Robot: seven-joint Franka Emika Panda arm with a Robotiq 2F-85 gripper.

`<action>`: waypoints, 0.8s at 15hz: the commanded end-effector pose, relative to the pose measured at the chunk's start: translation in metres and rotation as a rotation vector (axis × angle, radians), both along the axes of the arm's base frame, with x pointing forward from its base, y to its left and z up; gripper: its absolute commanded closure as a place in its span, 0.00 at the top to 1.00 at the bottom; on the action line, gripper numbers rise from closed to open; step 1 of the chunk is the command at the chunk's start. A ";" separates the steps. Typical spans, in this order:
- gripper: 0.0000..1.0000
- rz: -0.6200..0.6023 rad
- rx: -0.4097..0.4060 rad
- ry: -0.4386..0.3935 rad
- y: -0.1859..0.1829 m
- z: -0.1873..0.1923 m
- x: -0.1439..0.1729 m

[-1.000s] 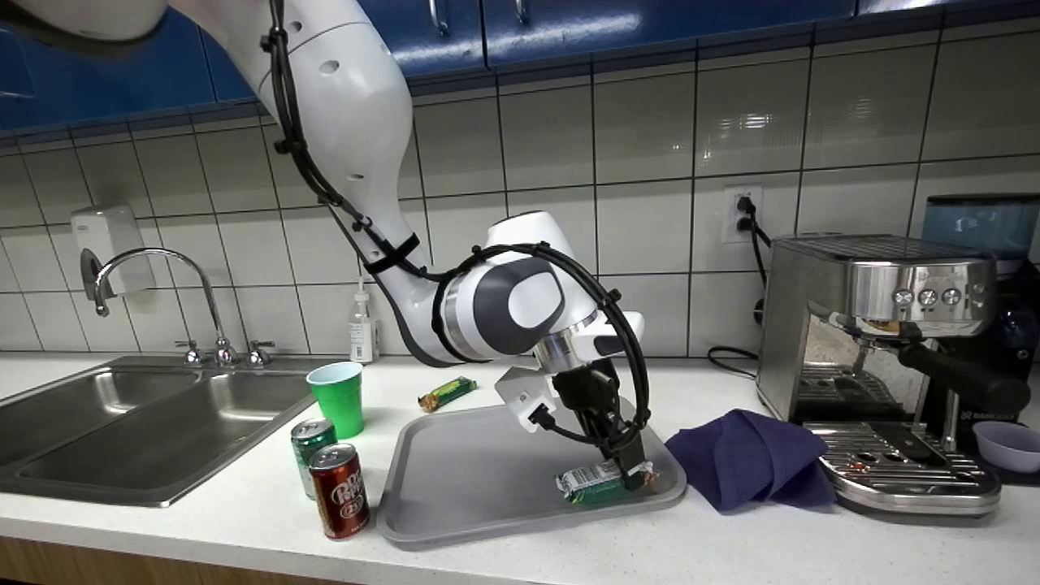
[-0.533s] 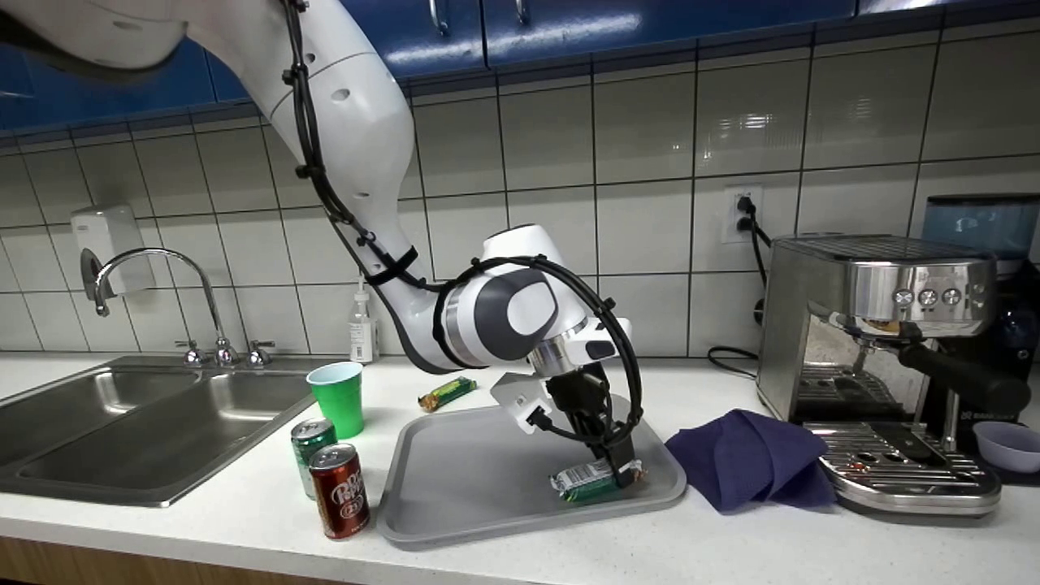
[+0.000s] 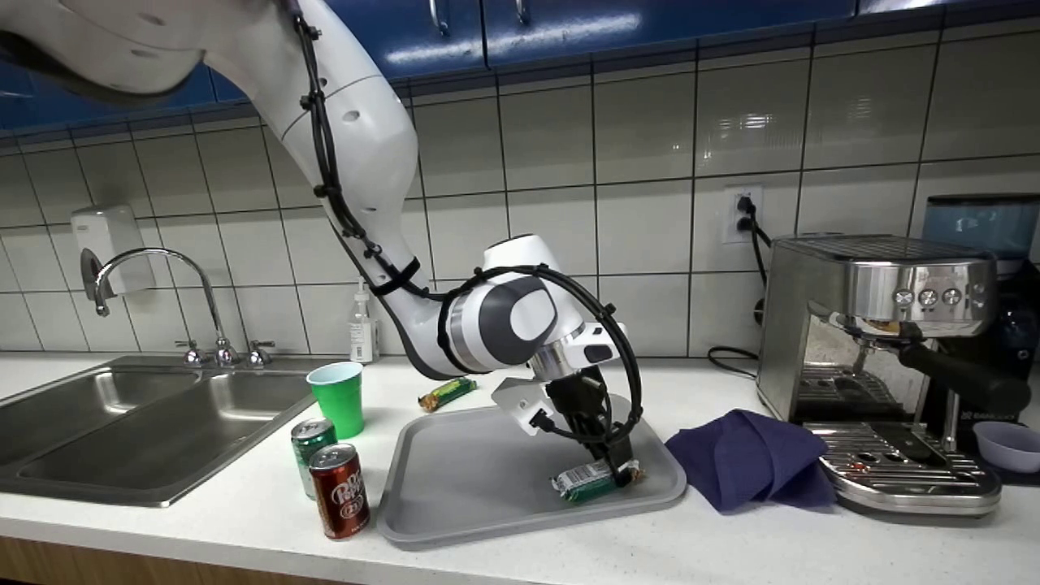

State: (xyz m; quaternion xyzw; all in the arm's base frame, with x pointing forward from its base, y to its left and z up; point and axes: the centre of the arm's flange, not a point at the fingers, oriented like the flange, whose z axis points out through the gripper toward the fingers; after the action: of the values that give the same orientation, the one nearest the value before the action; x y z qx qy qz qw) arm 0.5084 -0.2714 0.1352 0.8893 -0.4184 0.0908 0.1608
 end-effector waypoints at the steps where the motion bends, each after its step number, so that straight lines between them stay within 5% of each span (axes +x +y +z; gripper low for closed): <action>1: 0.73 0.011 -0.001 0.011 0.002 0.004 0.012; 5: 0.99 0.034 0.006 0.000 0.010 0.015 0.009; 12: 1.00 0.119 0.012 -0.016 0.037 0.038 0.009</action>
State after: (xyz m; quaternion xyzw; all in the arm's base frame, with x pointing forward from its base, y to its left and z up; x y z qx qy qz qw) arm 0.5246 -0.2482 0.1497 0.9024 -0.3885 0.1039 0.1546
